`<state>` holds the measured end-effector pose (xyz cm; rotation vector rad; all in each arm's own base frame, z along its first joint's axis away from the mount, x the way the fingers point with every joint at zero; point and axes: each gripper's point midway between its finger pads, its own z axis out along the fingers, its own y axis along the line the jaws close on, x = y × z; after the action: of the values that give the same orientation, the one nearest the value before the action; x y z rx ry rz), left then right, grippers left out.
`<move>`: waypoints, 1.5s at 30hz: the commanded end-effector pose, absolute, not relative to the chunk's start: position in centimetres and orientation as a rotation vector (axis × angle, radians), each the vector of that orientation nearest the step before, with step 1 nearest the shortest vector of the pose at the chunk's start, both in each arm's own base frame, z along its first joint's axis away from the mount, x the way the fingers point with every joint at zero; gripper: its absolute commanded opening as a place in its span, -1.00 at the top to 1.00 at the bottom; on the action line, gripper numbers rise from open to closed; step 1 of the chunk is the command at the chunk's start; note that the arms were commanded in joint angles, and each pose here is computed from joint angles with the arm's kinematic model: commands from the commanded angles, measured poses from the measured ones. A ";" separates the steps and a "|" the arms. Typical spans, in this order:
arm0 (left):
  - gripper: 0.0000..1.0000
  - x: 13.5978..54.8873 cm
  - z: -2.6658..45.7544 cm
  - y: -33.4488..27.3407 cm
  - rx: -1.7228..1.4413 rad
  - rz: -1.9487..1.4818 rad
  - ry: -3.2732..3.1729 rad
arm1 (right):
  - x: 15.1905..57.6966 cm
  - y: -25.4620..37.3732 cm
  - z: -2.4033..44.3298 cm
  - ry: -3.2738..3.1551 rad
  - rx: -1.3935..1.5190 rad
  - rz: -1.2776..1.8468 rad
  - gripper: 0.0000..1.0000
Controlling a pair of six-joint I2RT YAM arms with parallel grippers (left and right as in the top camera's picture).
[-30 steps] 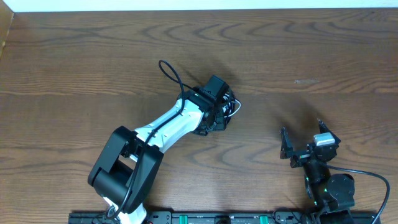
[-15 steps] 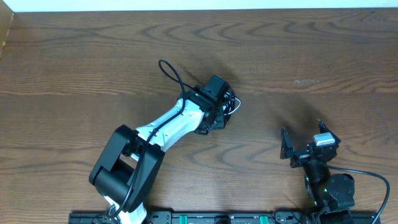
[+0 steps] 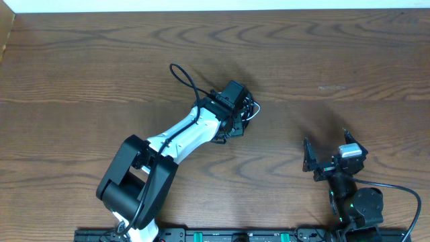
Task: Untangle cables
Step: 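Lower the open left gripper over the cable bundle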
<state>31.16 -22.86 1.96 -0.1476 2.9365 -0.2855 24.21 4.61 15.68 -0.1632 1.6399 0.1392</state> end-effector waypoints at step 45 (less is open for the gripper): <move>-0.07 30.1 -1.2 -21.5 -0.186 -0.240 2.931 | 24.2 4.6 15.6 1.640 -0.171 0.135 -0.99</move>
<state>31.16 -22.48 0.26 -0.1579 2.8942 -0.2972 24.21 4.61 15.68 -0.1632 1.6399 0.1392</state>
